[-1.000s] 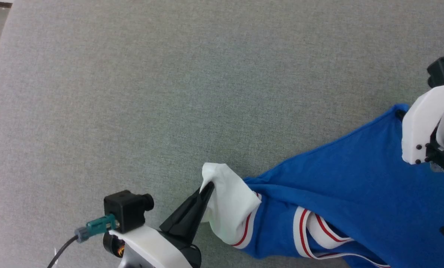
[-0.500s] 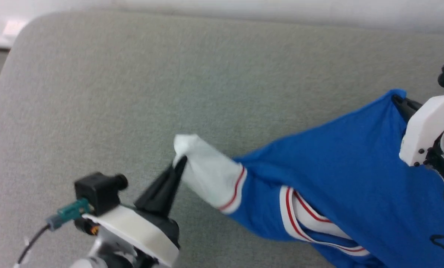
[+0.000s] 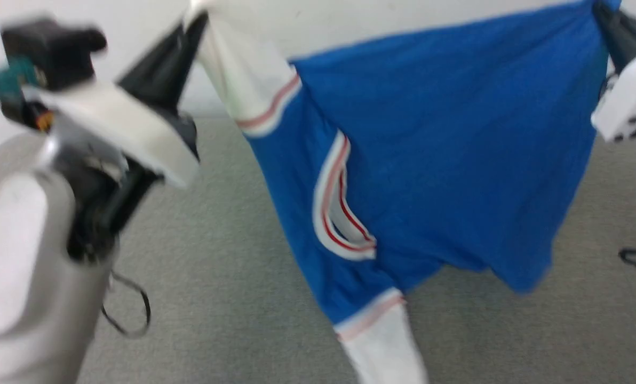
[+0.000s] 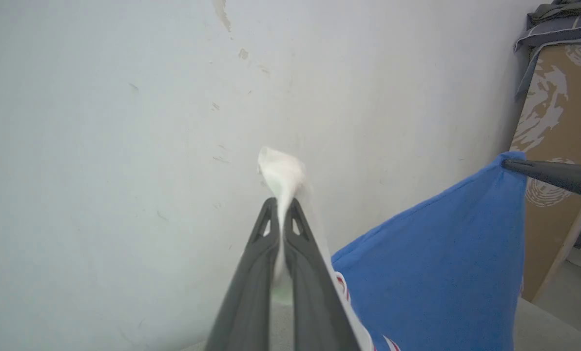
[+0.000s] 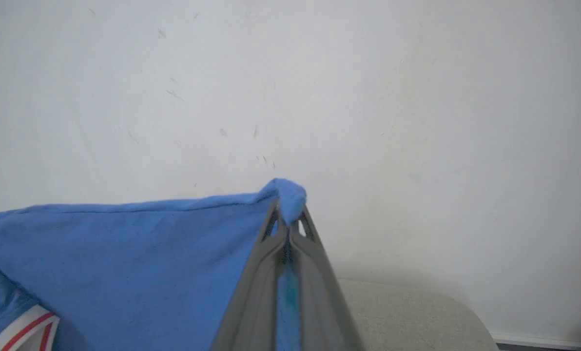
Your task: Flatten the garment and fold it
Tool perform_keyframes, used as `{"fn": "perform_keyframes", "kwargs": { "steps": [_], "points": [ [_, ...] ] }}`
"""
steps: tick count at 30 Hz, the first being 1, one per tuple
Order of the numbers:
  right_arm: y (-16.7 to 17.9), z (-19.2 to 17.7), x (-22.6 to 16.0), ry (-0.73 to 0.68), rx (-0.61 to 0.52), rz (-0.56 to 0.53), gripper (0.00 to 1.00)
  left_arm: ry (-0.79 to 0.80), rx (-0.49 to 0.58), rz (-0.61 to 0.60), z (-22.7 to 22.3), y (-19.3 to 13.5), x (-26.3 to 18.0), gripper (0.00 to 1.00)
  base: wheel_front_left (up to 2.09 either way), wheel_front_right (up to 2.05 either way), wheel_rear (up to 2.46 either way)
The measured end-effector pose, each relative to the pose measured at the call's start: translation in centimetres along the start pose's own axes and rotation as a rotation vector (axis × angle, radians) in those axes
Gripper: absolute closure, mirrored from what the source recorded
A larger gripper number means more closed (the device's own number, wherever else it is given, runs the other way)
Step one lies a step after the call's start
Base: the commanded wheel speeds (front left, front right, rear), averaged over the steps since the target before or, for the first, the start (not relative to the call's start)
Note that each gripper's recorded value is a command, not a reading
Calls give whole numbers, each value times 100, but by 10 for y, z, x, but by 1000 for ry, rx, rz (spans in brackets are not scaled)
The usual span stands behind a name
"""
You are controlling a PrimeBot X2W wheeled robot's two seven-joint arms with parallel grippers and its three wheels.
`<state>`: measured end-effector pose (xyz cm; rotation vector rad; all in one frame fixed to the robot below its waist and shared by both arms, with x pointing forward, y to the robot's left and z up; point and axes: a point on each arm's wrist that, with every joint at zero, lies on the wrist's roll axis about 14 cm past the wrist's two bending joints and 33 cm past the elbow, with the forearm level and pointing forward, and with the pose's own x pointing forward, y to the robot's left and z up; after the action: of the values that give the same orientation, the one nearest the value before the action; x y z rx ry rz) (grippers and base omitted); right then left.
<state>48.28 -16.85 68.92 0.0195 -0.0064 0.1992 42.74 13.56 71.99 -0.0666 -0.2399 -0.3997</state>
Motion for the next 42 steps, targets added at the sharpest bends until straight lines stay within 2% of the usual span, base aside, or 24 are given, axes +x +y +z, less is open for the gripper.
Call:
{"fn": "perform_keyframes", "kwargs": {
  "steps": [5, 9, 12, 18, 25, 33, 42],
  "points": [
    [-14, 66, -13, -124, -48, -47, 100, -71, 80, -64, 59, -11, 42, 100, 0, 0, 0],
    [-21, 107, -21, -190, -82, -81, 100, -83, 195, -70, 93, -12, 67, 100, 0, 0, 0],
    [-22, 129, -24, -216, -114, -100, 100, -101, 242, -57, 118, -11, 81, 100, 0, 0, 0],
    [-32, 155, -19, -230, -152, -147, 100, -128, 253, -36, 149, -10, 106, 100, 0, 0, 0],
    [-49, 149, 9, -180, -168, -189, 100, -123, 285, -35, 146, -3, 134, 100, 0, 0, 0],
    [-78, 129, 45, -132, -161, -244, 100, -106, 263, -41, 121, 16, 168, 100, 0, 0, 0],
    [-95, 104, 105, -158, -215, -270, 100, -212, 320, -52, 96, 33, 212, 100, 0, 0, 0]
  ]
}}
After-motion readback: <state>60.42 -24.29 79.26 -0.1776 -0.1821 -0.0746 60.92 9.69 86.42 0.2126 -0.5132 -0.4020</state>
